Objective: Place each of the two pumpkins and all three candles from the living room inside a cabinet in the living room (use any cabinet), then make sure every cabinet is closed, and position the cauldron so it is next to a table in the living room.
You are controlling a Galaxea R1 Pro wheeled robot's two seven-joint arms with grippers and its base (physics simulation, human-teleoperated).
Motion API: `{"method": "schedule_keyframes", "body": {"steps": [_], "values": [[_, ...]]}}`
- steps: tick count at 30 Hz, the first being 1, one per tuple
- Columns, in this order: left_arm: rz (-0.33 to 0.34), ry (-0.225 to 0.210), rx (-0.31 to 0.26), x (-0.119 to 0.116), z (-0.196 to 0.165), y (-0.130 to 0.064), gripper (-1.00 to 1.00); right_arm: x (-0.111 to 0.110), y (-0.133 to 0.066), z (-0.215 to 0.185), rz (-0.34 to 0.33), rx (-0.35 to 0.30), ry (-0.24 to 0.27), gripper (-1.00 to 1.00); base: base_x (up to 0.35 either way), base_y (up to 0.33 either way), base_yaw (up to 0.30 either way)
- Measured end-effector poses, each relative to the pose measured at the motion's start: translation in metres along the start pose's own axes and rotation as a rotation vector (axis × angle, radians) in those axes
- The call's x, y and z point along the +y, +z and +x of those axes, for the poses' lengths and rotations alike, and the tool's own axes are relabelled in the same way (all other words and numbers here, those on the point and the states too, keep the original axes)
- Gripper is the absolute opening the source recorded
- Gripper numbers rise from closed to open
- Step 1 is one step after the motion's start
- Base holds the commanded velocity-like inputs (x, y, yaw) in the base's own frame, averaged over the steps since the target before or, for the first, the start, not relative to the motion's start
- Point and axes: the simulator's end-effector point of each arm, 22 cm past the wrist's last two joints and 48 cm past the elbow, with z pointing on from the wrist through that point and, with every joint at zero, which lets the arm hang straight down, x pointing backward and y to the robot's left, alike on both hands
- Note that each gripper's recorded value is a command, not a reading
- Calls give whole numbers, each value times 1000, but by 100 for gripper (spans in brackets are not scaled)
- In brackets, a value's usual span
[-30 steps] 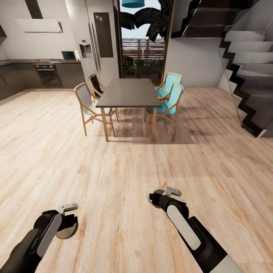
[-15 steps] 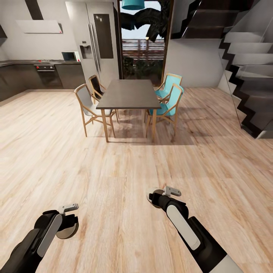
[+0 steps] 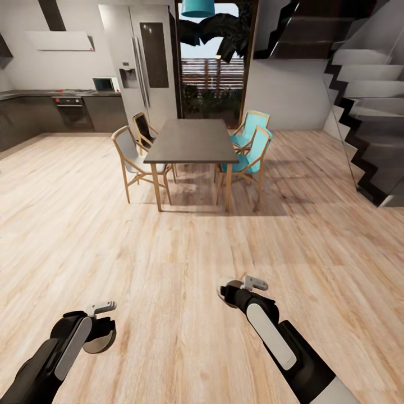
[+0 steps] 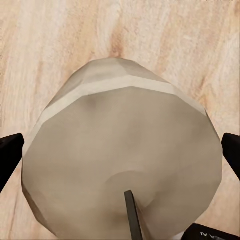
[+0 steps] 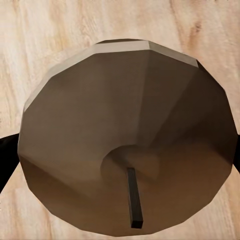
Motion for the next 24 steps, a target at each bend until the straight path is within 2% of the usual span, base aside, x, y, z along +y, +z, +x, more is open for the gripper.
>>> {"method": "schedule_keyframes", "body": {"steps": [9, 24], "values": [[-1, -1, 0, 1, 0, -1, -100, 0, -1, -1, 0, 1, 0, -100, 0, 0, 157], [1, -4, -7, 1, -3, -4, -100, 2, -3, -2, -2, -4, -1, -100, 0, 0, 266]]}}
